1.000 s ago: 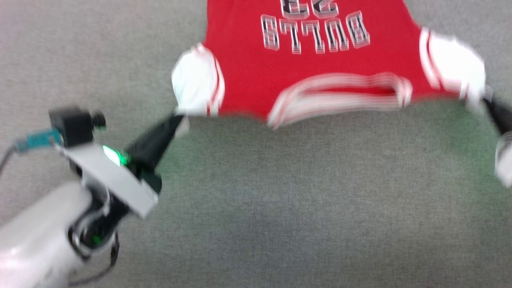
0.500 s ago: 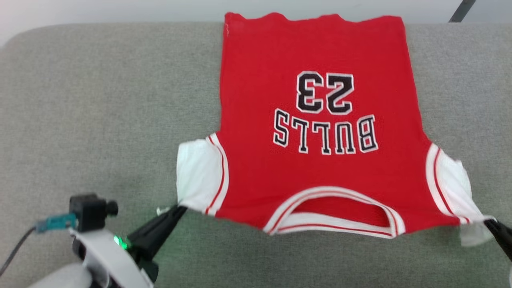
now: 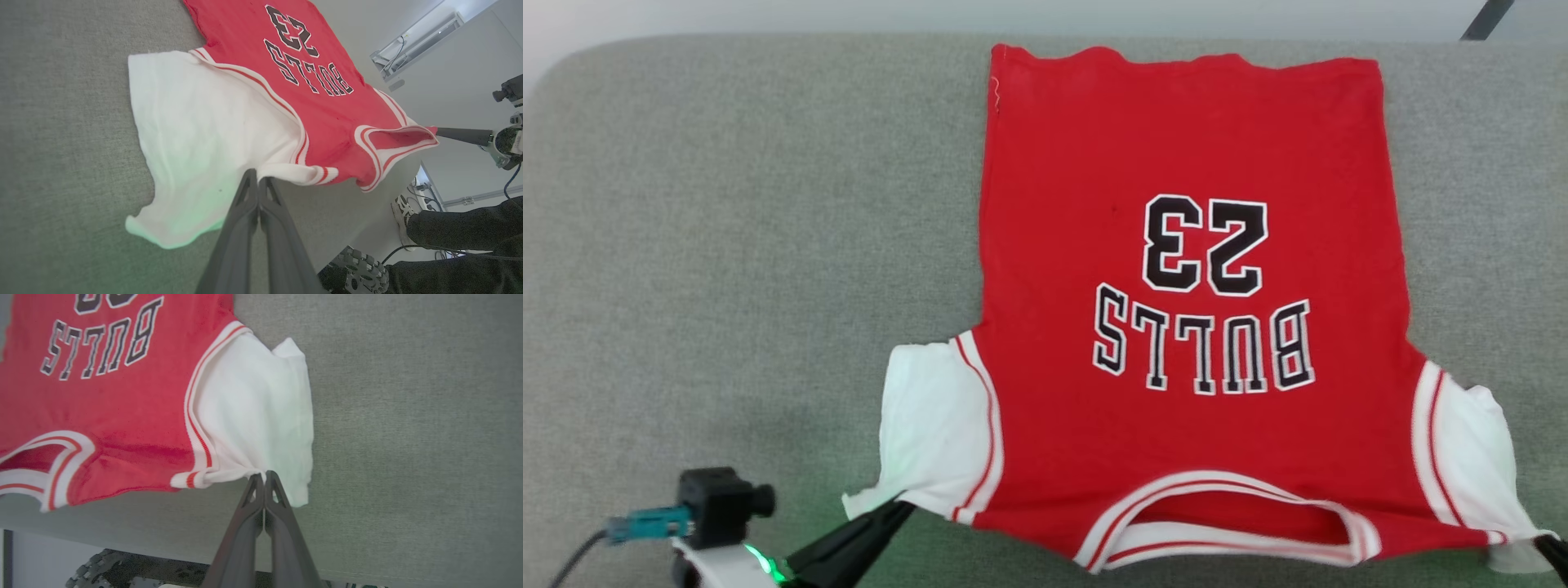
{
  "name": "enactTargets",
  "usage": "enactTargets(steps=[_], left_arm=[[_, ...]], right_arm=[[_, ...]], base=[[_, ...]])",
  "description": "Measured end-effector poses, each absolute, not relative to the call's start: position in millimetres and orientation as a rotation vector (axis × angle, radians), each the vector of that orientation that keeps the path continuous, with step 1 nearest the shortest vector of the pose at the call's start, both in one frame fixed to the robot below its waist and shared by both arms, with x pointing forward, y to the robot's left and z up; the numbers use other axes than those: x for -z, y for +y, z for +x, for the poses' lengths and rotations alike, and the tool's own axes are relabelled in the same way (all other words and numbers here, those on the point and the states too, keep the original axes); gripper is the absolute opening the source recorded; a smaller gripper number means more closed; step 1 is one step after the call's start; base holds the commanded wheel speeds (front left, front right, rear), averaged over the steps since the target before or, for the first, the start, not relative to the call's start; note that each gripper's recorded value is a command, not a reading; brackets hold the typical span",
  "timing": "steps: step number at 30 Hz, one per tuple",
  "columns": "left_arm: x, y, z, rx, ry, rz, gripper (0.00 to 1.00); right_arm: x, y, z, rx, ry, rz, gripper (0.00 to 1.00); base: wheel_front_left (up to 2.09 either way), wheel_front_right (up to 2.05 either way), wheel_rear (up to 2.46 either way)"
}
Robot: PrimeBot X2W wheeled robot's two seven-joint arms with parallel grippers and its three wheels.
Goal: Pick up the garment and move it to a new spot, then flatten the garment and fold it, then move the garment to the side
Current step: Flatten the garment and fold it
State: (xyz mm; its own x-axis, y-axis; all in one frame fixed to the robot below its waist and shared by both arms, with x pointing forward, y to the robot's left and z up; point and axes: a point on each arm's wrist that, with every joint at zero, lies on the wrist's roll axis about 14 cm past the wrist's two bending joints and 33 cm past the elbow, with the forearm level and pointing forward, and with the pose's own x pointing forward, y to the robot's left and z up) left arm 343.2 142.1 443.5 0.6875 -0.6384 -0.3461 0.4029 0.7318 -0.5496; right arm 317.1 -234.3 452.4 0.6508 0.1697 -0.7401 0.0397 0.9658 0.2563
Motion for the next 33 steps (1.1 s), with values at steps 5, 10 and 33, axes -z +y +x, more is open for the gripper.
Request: enactTargets(steps=[5, 10, 33], left_arm=[[-425, 132, 341, 0.622, 0.611, -0.452, 0.0], [-400, 133, 341, 0.601, 0.672, -0.436, 0.0], [-358, 132, 352, 0.579, 0.737, -0.398, 0.0]], right_arm=[[-427, -231, 314, -0.075, 0.937, 0.236, 0.0], [-403, -215, 316, -0.111, 0.986, 0.254, 0.0], [-353, -195, 325, -0.189, 1.038, 0.149, 0.96]], base=[[0.0, 0.0, 0.0], [0.0, 0.0, 0.0], [0.0, 0.0, 0.0]])
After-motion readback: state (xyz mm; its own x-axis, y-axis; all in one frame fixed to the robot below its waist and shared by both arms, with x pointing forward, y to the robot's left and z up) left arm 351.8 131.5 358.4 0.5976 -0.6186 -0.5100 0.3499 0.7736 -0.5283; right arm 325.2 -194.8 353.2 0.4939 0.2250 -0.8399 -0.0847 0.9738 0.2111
